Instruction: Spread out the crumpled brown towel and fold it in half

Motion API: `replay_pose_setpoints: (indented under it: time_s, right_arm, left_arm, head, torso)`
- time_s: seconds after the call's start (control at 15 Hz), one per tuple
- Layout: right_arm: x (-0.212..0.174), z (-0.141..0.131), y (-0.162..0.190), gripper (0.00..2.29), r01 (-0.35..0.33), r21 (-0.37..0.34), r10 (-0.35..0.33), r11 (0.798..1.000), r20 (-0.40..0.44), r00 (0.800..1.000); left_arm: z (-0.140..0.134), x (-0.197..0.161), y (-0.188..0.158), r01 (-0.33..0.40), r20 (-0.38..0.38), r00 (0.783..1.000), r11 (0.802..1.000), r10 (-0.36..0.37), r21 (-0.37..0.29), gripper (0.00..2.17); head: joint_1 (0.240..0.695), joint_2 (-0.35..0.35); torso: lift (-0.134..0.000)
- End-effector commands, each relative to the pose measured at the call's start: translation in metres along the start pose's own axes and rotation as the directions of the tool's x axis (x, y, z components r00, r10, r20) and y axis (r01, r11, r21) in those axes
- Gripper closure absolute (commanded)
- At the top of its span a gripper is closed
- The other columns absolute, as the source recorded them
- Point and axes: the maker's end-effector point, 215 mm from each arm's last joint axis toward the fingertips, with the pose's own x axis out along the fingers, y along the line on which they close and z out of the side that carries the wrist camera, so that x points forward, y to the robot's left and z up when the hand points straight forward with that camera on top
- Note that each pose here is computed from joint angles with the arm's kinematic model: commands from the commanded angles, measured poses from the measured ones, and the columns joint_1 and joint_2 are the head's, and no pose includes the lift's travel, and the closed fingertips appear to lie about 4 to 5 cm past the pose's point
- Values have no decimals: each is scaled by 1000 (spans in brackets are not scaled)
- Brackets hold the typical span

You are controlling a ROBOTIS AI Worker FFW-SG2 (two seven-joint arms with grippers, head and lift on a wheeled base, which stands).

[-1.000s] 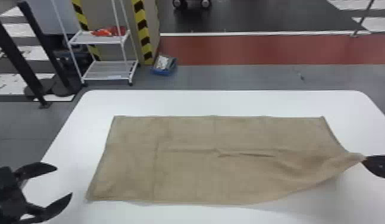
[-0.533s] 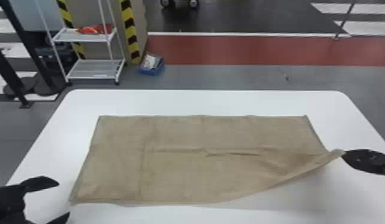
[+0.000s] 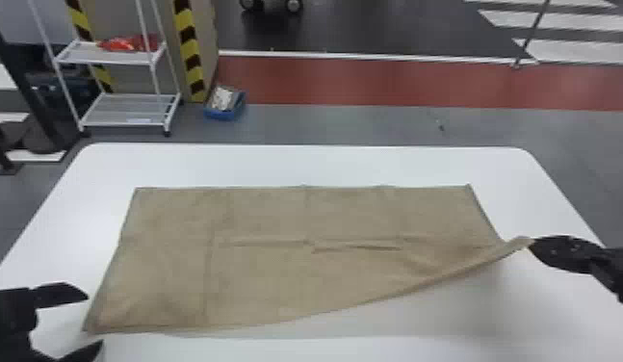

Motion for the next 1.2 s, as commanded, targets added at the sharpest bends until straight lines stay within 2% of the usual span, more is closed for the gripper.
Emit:
replay_pose_setpoints:
  time_s: [0.0, 0.13, 0.33, 0.4, 0.53, 0.6, 0.93, 1.13]
  right_arm:
    - [-1, -1, -2, 1241, 4, -2, -4, 1000, 1, 1000]
    - [-2, -1, -3, 1244, 6, -6, -6, 1000, 3, 1000]
    - [-4, -2, -4, 1244, 9, -3, -9, 1000, 2, 1000]
    - [-4, -2, -5, 1244, 11, -3, -11, 1000, 2, 1000]
    - [-3, -1, -4, 1244, 8, 0, -8, 1000, 8, 1000]
    - [-4, 0, -4, 1244, 8, -1, -8, 1000, 8, 1000]
    - [-7, 2, -8, 1241, 16, 5, -16, 1000, 19, 1000]
    - [-18, 8, -17, 1244, 27, 25, -29, 999, 48, 998]
  left_arm:
    - [0, 4, 4, 6, -6, 1000, 1000, -6, -1, 427]
    - [-1, 6, 4, 19, -14, 1000, 1000, -19, 1, 518]
    - [-2, 6, 4, 31, -17, 999, 1000, -31, 0, 522]
    - [-2, 6, 4, 38, -16, 999, 999, -38, 2, 667]
    - [-1, 4, 3, 60, -16, 998, 998, -60, 5, 1251]
    - [-2, 4, 1, 76, -19, 997, 997, -76, 6, 1393]
    - [0, -6, 9, 91, -10, 996, 996, -91, 4, 1413]
    - [14, -31, 28, 76, 33, 997, 997, -76, 0, 1409]
  head:
    - [695, -61]
    - [695, -65]
    - [695, -67]
    - [695, -67]
    - [695, -69]
    - [695, -70]
    - [695, -68]
    - [695, -66]
  torso:
    - [-123]
    - [-123]
    - [-123]
    - [-123]
    - [-123]
    - [-123]
    - [-123]
    - [-123]
